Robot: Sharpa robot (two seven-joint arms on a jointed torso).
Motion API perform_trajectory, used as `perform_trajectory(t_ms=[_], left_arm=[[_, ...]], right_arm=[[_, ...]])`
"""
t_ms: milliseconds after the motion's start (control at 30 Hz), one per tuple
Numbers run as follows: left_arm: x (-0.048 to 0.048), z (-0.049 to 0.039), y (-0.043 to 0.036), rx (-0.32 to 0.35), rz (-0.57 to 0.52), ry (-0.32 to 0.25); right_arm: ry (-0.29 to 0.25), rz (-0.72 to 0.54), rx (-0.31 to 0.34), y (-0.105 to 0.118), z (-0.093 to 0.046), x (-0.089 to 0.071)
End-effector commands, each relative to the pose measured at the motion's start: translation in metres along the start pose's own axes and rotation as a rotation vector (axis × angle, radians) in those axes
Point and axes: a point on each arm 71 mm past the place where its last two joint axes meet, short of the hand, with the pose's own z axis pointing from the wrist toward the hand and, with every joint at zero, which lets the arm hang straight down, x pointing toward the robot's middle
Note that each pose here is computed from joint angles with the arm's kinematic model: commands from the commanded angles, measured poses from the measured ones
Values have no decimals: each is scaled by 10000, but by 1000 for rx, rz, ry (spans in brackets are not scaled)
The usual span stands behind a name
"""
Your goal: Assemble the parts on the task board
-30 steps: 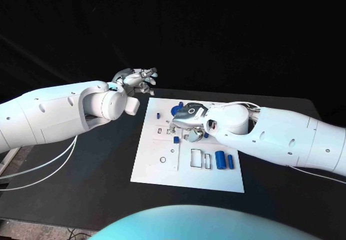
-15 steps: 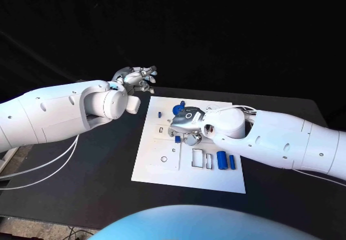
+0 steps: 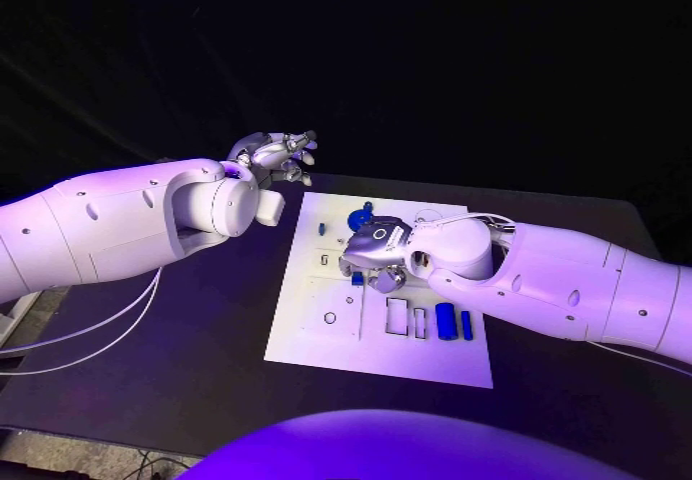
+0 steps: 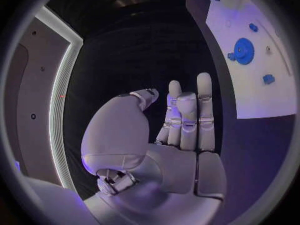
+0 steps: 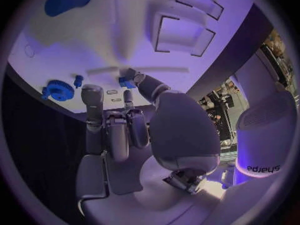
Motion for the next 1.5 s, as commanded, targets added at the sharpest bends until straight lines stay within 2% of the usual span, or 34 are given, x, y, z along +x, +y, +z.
perform_trajectory(t_ms=[33,900,1500], left_arm=[[17,1,-19,6,0,2],[22,7,-15,-12,8,7],[9,12,-13,-22,15,5]], right_arm=[[8,-17,-16,18,10,15],[-17,-19,-21,28,51,61],[-86,-21,-4,-4,46,45]])
